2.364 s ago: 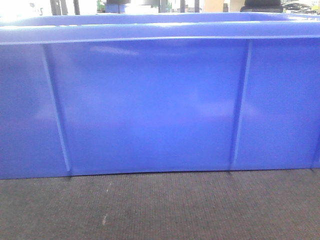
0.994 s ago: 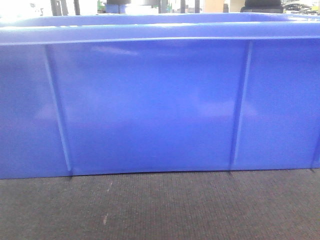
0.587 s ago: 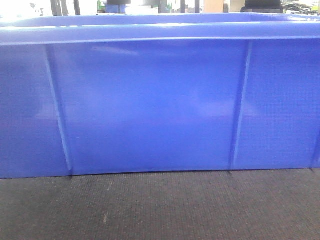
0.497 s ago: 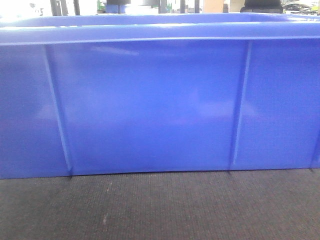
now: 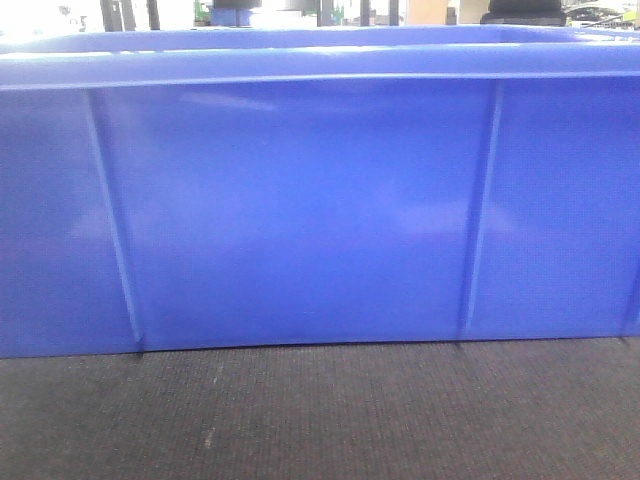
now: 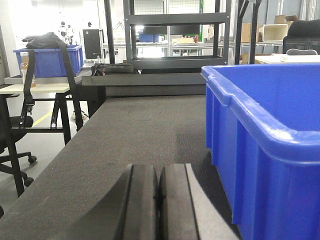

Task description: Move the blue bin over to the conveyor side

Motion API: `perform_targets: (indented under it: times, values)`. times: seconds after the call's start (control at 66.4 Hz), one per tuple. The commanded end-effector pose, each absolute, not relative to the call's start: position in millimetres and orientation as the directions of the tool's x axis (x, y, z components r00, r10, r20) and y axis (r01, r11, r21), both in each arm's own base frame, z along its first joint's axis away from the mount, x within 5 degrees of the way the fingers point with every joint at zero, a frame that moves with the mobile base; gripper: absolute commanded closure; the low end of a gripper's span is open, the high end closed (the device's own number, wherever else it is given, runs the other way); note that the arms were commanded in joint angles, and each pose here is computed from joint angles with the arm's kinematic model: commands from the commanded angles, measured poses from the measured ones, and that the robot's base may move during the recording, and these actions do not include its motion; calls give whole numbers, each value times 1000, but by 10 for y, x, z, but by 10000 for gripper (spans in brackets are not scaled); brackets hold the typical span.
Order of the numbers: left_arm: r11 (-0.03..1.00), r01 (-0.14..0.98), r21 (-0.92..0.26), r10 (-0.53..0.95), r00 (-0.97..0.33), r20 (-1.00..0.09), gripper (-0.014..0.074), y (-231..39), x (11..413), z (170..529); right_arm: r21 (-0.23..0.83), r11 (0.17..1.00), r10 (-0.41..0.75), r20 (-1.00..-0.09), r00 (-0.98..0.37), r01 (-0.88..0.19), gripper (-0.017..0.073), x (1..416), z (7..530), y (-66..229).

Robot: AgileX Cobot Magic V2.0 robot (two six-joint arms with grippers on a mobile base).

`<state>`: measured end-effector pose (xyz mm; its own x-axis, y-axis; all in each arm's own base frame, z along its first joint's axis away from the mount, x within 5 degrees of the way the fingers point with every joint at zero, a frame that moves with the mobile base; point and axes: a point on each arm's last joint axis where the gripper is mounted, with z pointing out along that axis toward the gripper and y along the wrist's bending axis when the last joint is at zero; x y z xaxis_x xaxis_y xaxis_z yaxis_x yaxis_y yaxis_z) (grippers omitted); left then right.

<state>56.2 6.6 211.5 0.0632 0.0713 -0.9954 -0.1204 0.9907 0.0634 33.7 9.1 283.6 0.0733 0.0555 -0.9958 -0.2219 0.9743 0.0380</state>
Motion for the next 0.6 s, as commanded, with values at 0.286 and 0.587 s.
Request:
perform_targets:
  times: [0.286,0.587]
  values:
    - [991,-122,60,71,93,-993,610,65,557,2144,30,976,51,-994,93,-217,629,347,2848,89]
    - [991,-122,60,71,93,-993,610,65,557,2144,23,979,38,-997,74,-200,629,361,2805,85]
